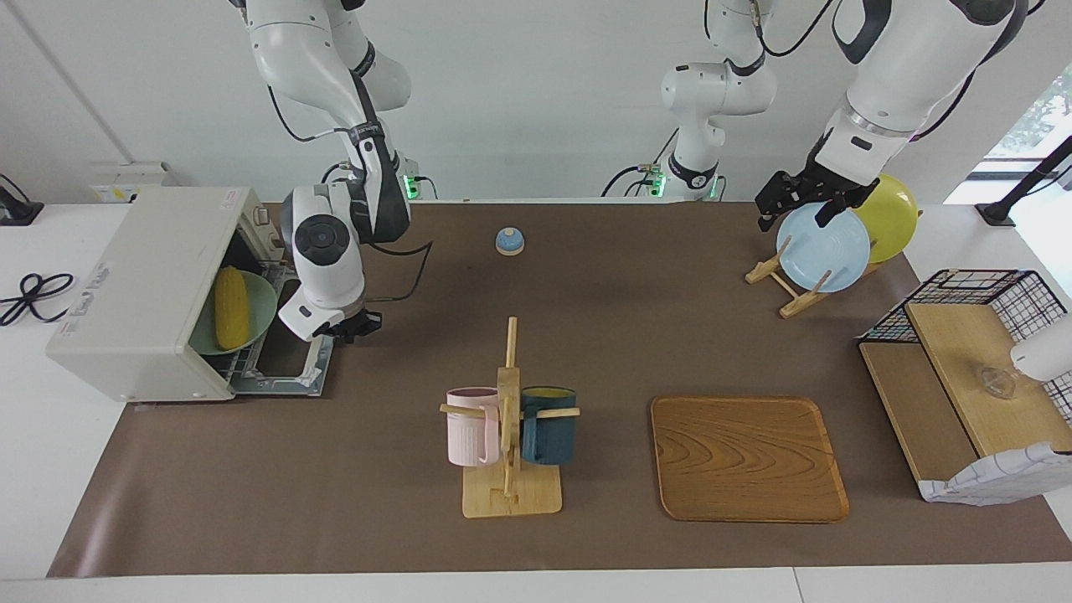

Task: Put corn in oven
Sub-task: 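Push the oven door closed with the right gripper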

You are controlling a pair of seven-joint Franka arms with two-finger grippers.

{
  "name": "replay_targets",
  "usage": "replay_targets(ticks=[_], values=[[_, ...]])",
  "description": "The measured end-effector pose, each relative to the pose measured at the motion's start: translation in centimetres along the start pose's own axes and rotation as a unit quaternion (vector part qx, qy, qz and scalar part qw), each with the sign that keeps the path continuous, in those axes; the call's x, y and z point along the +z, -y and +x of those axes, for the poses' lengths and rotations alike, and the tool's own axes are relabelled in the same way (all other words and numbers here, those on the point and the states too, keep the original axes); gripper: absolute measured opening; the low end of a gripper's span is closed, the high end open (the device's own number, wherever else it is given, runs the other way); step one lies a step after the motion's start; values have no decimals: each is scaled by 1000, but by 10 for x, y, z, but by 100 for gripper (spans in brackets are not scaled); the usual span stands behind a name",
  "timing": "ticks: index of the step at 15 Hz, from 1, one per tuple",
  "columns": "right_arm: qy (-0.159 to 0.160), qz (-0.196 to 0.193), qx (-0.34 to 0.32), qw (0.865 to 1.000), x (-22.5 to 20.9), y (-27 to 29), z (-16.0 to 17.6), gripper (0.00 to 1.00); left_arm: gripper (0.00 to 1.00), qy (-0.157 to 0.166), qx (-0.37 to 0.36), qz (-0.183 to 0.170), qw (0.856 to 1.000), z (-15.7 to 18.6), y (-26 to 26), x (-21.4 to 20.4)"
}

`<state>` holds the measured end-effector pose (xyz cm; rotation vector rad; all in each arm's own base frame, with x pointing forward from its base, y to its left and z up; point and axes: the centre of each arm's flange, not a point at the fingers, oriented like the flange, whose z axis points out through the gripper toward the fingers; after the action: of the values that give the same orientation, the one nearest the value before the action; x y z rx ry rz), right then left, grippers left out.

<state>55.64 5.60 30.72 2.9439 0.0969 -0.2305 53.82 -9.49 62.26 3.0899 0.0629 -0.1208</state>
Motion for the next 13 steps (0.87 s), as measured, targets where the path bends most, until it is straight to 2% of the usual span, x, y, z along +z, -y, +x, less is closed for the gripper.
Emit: replay_targets(ticks=[6, 13], values=[[12, -2, -1, 1000, 14, -2, -7, 1, 100, 0, -1, 0, 1000, 0, 1, 0], [26, -49, -40, 998, 11, 1, -10, 1, 100, 0, -1, 0, 1000, 0, 1, 0]])
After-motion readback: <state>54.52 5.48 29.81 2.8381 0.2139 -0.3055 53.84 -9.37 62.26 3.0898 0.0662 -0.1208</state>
